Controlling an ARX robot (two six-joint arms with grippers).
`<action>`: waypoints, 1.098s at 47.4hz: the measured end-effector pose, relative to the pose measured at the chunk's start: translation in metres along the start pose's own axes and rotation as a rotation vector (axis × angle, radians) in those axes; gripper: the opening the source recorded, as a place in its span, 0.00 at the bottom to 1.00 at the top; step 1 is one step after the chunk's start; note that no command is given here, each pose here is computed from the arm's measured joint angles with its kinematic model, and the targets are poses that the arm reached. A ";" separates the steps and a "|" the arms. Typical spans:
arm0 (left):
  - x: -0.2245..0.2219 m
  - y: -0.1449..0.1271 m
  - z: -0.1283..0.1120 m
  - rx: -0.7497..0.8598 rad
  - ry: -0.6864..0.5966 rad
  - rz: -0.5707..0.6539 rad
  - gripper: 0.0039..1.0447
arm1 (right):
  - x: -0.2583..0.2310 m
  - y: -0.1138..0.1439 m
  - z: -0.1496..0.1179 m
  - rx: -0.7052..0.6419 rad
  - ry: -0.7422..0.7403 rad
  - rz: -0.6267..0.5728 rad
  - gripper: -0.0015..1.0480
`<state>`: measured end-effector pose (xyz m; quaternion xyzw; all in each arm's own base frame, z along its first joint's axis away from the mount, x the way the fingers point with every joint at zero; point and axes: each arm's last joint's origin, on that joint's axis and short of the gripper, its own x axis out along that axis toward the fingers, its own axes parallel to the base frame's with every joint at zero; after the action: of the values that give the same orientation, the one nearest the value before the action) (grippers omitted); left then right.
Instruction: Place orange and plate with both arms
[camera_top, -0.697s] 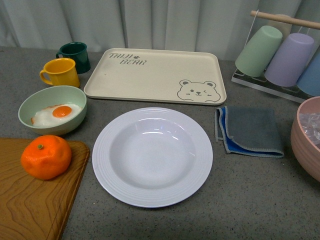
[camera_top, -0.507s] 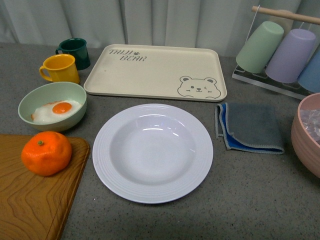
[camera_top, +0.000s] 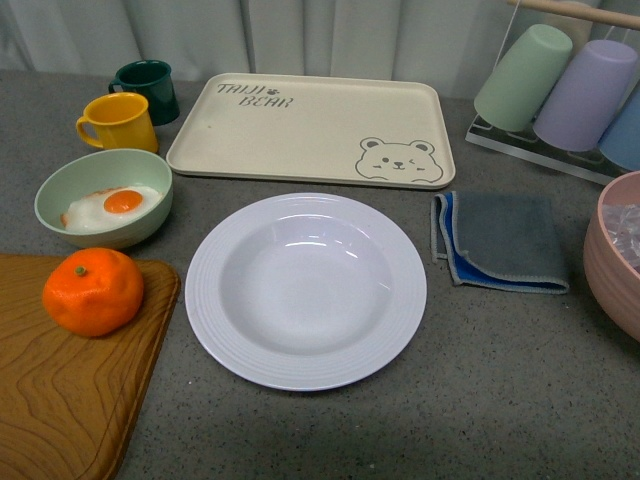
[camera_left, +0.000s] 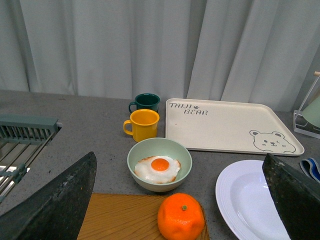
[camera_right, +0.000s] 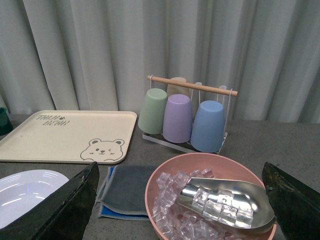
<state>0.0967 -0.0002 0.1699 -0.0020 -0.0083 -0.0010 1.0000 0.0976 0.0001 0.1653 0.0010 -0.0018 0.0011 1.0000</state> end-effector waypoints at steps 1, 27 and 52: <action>0.000 0.000 0.000 0.000 0.000 0.000 0.94 | 0.000 0.000 0.000 0.000 0.000 0.000 0.91; 0.000 0.000 0.000 0.000 0.000 0.000 0.94 | 0.000 0.000 0.000 0.000 0.000 0.000 0.91; 0.000 0.000 0.000 0.000 0.000 0.000 0.94 | 0.000 0.000 0.000 0.000 0.000 0.000 0.91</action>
<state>0.0967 -0.0002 0.1699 -0.0020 -0.0083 -0.0010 1.0000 0.0976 0.0001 0.1653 0.0010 -0.0018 0.0011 1.0000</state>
